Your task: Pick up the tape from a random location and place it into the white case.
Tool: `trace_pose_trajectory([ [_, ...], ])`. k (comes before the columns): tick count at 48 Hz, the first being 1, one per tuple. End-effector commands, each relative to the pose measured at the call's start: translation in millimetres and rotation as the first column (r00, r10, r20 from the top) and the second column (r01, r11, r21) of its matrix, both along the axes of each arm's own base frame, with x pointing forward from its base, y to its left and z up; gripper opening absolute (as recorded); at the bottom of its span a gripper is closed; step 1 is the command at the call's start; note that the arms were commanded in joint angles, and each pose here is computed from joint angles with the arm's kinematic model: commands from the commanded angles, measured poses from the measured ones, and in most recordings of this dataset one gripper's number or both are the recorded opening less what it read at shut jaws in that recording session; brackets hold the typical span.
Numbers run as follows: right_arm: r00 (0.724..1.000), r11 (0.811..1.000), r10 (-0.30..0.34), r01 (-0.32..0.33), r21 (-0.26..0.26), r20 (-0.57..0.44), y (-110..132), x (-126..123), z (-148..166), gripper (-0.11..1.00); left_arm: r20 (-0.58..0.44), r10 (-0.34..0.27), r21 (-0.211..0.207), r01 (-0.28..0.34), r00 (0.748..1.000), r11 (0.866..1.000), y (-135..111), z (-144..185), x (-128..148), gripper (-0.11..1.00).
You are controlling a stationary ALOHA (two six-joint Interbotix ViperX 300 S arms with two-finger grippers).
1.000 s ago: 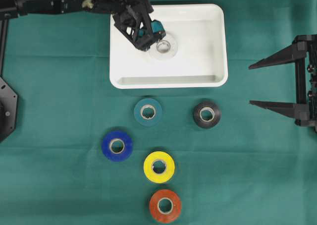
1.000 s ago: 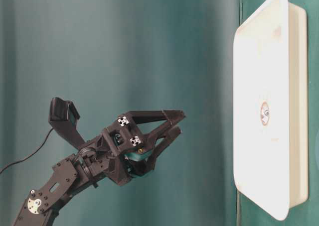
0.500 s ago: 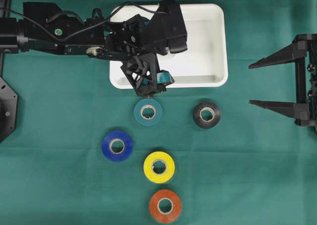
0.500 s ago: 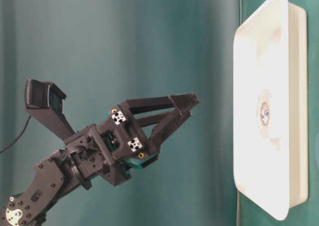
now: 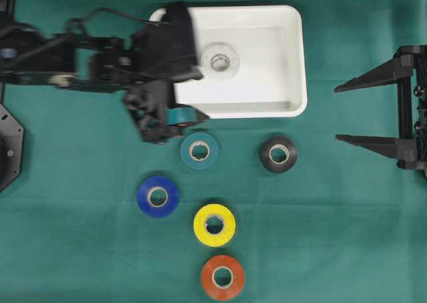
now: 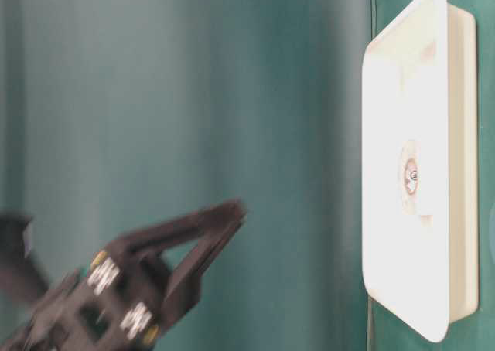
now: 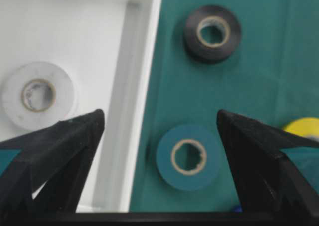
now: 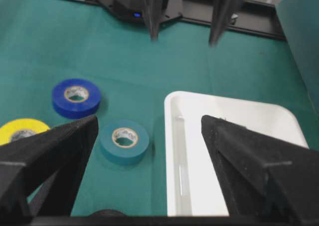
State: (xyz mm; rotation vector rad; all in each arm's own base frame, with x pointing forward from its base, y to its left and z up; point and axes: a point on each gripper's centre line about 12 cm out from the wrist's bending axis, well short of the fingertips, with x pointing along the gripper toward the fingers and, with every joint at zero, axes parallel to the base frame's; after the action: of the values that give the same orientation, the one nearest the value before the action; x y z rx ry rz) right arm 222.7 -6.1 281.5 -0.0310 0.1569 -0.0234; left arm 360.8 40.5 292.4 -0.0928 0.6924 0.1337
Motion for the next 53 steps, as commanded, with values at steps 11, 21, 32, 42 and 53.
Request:
trace_pose_trajectory([
  [11, 1.0, 1.0, -0.003, 0.003, 0.01, 0.029, 0, 3, 12, 0.92, 0.263, -0.022, 0.034, 0.014, 0.965, 0.999, -12, 34, -73, 0.94],
  [21, 1.0, 1.0, -0.004, 0.004, 0.011, 0.023, 0, 3, 11, 0.92, 0.371, -0.075, 0.097, 0.042, 0.925, 0.994, -21, 39, -123, 0.94],
  [32, 1.0, 1.0, -0.004, 0.004, 0.011, 0.023, 0, 3, 10, 0.92, 0.433, -0.1, 0.136, 0.044, 0.896, 0.99, -24, 26, -159, 0.94],
  [42, 1.0, 1.0, -0.004, 0.004, 0.013, 0.02, 0, 3, 9, 0.92, 0.457, -0.095, 0.13, 0.039, 0.884, 0.991, -25, -4, -175, 0.94],
  [53, 1.0, 1.0, -0.004, 0.004, 0.012, -0.003, -1, 4, 4, 0.92, 0.459, -0.093, 0.126, 0.039, 0.883, 0.991, -26, -27, -182, 0.94],
])
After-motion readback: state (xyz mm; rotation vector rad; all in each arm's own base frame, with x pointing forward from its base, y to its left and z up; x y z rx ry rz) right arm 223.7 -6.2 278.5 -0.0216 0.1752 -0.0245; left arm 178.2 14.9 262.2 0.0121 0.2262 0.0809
